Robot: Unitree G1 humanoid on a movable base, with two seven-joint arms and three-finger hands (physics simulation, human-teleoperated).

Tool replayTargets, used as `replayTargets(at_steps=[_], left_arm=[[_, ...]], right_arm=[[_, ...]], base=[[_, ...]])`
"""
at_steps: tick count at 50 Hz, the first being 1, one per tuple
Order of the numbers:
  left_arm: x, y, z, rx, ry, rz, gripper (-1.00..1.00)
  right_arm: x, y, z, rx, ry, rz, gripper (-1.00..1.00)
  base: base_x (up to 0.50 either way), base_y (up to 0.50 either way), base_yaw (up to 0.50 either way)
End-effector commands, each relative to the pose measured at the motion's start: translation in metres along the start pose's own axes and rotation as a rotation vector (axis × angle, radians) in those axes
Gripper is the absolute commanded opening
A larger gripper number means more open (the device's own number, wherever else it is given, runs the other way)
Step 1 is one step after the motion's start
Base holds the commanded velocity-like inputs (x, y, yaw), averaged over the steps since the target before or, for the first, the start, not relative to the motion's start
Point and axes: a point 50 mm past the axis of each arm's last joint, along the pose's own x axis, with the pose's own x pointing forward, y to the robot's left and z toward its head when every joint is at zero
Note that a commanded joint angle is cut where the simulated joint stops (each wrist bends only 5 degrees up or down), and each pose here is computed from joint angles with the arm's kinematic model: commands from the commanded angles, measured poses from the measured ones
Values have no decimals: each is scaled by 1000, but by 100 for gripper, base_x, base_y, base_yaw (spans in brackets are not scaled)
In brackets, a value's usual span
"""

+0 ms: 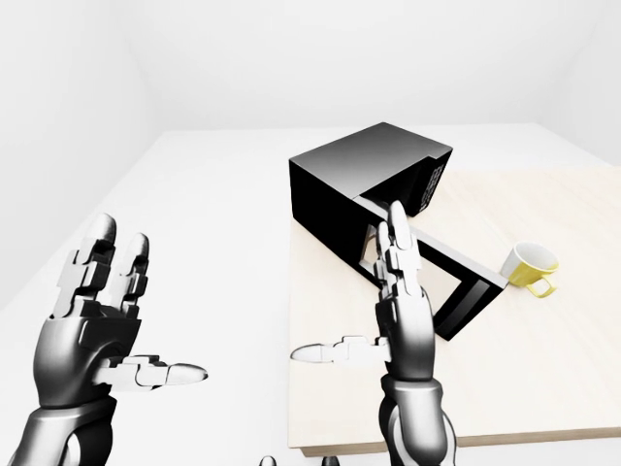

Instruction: Close the microwave.

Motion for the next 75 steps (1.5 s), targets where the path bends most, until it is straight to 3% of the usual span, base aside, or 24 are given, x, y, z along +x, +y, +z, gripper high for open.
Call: replayTargets(at_steps=[1, 15, 24, 38, 58, 75], left_arm=[[0, -1, -2, -4, 9, -4, 100], [-1, -1, -2, -4, 12, -5, 100], [0, -1, -2, -3, 10, -4, 100], [0, -2, -2, -5, 9, -5, 100], [-1, -2, -3, -6, 14, -4, 100], [-1, -2, -5, -6, 24, -6, 100]], right_arm=[[2, 0, -8, -4, 29, -4, 100], [11, -1, -45, 5, 154, -12, 100], [19, -4, -87, -14, 292, -41, 100], [25, -7, -122, -29, 353, -66, 100], [29, -15, -149, -37, 424, -103, 100], [30, -16, -155, -41, 448, -110, 100]], base=[[0, 0, 0], [0, 0, 0], [0, 0, 0], [0, 0, 0], [0, 0, 0], [0, 0, 0]])
